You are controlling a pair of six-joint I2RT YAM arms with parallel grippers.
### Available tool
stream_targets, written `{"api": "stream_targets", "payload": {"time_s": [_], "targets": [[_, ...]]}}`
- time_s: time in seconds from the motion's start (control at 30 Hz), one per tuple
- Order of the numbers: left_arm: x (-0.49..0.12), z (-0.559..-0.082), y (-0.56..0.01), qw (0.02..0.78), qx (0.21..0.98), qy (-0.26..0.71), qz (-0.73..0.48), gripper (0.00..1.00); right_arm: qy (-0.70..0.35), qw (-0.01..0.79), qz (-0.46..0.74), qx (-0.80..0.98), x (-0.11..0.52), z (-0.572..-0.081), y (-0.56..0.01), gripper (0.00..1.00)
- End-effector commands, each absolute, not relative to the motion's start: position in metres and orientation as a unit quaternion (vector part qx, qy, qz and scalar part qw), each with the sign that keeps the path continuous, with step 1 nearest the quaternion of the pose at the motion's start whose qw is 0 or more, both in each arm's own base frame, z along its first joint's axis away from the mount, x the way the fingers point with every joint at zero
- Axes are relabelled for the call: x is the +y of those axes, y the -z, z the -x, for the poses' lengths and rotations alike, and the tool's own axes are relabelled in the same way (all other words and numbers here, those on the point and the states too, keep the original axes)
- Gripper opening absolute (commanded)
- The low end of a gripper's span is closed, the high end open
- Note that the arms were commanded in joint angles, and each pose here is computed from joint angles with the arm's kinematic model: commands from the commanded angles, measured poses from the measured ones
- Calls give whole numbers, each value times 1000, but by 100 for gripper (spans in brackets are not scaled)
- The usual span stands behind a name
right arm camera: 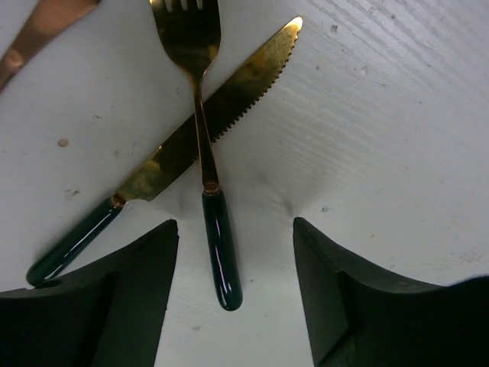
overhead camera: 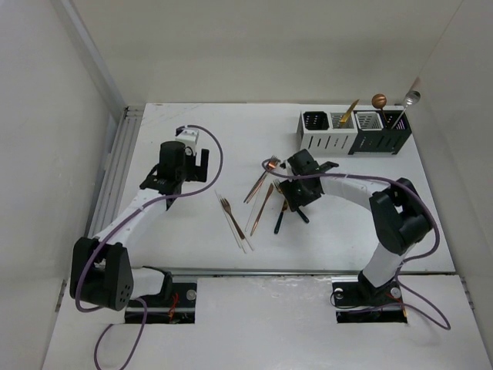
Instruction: Sort the eating utensils into containers
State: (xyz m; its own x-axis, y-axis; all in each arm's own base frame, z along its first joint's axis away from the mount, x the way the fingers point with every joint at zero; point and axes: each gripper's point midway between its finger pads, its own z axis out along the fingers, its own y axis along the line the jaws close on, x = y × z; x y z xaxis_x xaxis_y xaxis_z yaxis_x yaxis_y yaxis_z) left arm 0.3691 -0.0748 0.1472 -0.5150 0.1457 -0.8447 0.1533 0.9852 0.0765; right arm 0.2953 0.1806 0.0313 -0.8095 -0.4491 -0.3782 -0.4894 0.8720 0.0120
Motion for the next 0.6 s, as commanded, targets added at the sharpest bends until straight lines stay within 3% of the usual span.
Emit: {"api": "stream_targets", "payload": {"time_s": [0.0,0.17,0.2,0.23,0.43,0.57], "targets": [[-76,-366,-165,514,854,8,-78,88,-50,177,240,953,189,-299,-18,62],[-71,-360,-163,517,853,1,-72,88,-44,146,256,955,200,-290,5,29],[-71,-360,-166,522,850,1,-72,88,-47,138,257,955,201,-288,9,12],[-71,-360,-166,522,850,1,-72,88,-47,138,257,955,201,-288,9,2],[-68,-356,-162,518,852,-6,-74,88,-23,184,259,948,193,-305,-33,0],[-67,-356,-162,518,852,-8,-78,88,-20,277,265,923,184,-340,-123,0]]}}
